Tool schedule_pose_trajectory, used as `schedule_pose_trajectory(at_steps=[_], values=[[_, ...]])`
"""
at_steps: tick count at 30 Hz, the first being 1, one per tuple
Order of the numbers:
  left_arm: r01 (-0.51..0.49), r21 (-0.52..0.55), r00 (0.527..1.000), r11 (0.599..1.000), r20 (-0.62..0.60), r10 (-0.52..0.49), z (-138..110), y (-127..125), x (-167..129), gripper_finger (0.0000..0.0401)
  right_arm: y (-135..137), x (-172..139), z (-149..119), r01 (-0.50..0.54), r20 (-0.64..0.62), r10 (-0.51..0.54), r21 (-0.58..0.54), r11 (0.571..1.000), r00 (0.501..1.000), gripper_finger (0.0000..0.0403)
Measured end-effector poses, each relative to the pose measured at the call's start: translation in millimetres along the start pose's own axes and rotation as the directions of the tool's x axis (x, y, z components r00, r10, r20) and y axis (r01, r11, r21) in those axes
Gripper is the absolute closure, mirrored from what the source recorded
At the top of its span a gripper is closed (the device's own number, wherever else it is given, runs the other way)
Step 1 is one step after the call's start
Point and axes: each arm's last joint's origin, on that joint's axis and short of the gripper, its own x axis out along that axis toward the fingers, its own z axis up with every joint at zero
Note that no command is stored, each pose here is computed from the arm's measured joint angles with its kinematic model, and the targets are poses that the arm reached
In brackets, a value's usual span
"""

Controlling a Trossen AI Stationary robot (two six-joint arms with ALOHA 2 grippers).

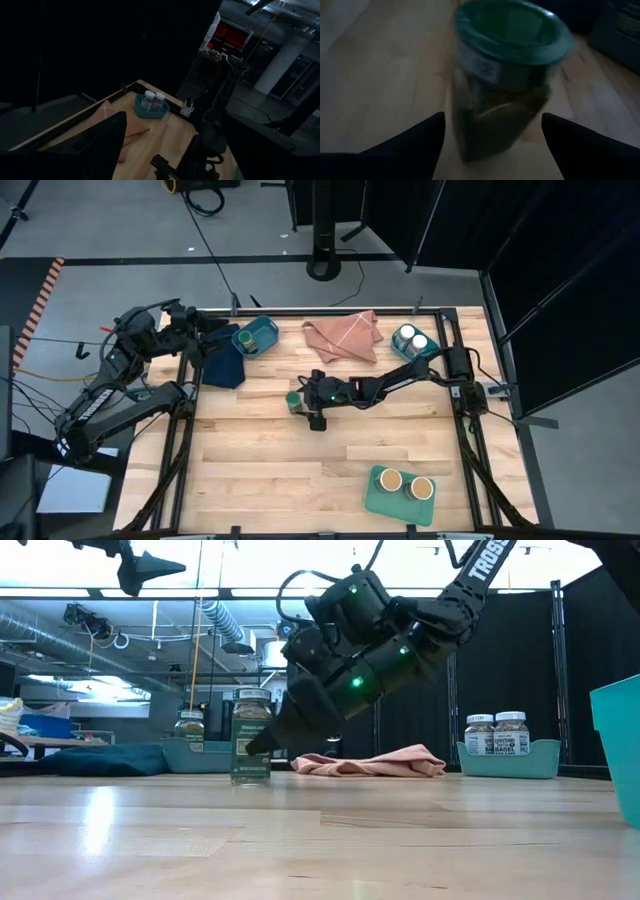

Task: Sort spices by type
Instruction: Put the green seasoning bottle into the blue bin

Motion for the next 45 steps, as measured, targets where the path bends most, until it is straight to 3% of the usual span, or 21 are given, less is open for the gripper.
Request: schedule_pose_trajectory(at_steps=[27, 32, 39, 45], values=[[0.000, 0.011, 1.000, 1.000, 0.001, 0.000, 0.0, 0.0, 0.0, 0.0068, -15.4, 0.3, 3.2, 0.011, 0.044, -0.010, -0.027, 1.000, 0.999, 0.0098], [-0.001, 0.011, 1.000, 1.000, 0.001, 0.001, 0.0, 0.0, 0.0, 0.0068, -15.0, 0.3, 3.2, -0.001, 0.045, 0.002, -0.026, 1.000, 0.999, 0.0125], [-0.001, 0.010, 1.000, 1.000, 0.001, 0.001, 0.0, 0.0, 0.0, 0.0068, -14.2, 0.1, 3.8, -0.014, 0.050, 0.015, -0.024, 1.000, 0.999, 0.0199], [-0.001, 0.010, 1.000, 1.000, 0.000, 0.001, 0.0, 0.0, 0.0, 0.0068, -13.9, 0.1, 3.7, -0.014, 0.049, 0.013, 0.016, 1.000, 0.999, 0.0201]])
